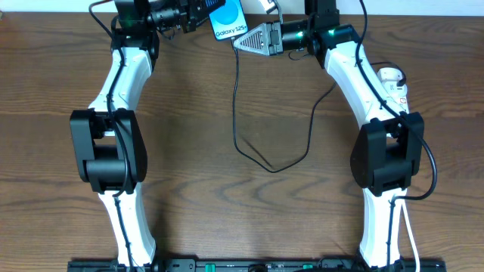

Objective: Plug charger to phone and switch on socket

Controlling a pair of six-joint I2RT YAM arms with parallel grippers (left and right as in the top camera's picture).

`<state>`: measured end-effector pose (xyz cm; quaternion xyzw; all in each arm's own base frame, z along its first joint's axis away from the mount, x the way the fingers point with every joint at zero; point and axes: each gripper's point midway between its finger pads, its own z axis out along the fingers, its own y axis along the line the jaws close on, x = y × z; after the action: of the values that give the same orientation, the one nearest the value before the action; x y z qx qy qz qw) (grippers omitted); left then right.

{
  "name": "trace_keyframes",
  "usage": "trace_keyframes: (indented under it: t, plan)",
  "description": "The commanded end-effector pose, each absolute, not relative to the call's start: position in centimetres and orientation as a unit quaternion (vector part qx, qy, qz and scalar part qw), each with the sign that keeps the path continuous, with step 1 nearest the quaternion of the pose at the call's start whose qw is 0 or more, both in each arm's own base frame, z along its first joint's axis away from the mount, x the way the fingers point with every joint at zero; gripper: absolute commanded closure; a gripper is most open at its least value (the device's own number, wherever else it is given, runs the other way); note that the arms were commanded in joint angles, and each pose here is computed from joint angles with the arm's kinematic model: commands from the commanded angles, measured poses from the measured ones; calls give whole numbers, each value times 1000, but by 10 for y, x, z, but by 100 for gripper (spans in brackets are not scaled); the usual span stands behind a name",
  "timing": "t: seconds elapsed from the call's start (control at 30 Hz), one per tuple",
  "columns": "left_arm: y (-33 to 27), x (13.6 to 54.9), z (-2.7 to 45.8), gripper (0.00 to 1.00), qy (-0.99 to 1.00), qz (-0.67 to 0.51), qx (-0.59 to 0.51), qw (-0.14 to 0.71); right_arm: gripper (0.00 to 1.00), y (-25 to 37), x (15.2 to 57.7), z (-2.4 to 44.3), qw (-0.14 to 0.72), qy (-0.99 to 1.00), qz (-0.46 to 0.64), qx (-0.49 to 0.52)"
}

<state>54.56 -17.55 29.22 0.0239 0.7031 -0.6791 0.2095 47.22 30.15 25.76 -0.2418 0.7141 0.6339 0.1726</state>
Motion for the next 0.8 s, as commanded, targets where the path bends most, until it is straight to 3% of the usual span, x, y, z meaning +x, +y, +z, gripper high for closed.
trace_keyframes:
  t: [0.0, 0.63, 0.77]
  plan:
    - [-197, 508, 307, 93, 696, -694, 105, 150, 99, 301, 485, 270, 217, 728, 606, -234]
    - [-197, 509, 308, 93, 696, -694, 103, 153, 95, 302, 486, 272, 222, 726, 606, -237]
    - [-197, 509, 308, 93, 696, -693, 104, 154, 99, 302, 485, 272, 221, 726, 606, -237]
